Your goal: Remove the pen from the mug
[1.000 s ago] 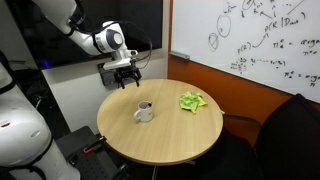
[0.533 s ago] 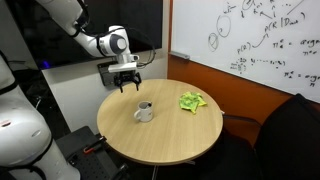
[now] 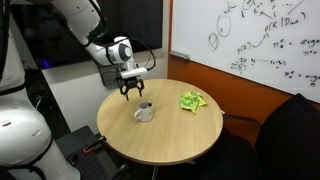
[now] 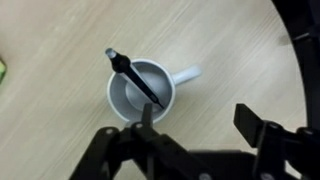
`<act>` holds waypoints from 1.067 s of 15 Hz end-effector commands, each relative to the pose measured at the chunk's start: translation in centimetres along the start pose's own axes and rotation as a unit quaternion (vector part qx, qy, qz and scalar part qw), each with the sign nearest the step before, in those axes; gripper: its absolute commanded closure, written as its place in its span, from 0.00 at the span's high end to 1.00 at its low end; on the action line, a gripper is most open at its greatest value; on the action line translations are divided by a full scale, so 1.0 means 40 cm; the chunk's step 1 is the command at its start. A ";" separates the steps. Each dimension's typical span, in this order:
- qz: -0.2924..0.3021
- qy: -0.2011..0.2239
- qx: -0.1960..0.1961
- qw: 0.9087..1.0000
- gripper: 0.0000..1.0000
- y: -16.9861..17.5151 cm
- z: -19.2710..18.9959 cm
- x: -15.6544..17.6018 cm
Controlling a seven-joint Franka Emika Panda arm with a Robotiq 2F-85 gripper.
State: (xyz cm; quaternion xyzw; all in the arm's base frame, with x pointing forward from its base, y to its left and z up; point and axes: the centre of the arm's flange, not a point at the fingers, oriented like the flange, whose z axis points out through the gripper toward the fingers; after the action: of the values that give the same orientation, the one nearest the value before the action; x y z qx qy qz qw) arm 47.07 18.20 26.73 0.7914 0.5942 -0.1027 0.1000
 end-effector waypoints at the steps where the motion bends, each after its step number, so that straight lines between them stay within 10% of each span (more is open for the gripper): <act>1: -0.094 -0.034 -0.017 0.995 0.84 0.045 0.015 0.022; 8: -0.256 -0.075 -0.042 0.963 0.77 0.148 0.075 0.021; 16: -0.264 -0.060 -0.040 0.962 0.76 0.115 0.104 0.016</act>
State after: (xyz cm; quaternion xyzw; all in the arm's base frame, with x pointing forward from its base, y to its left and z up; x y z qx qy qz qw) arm 52.10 16.23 22.36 0.6026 0.7704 -0.1586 0.1346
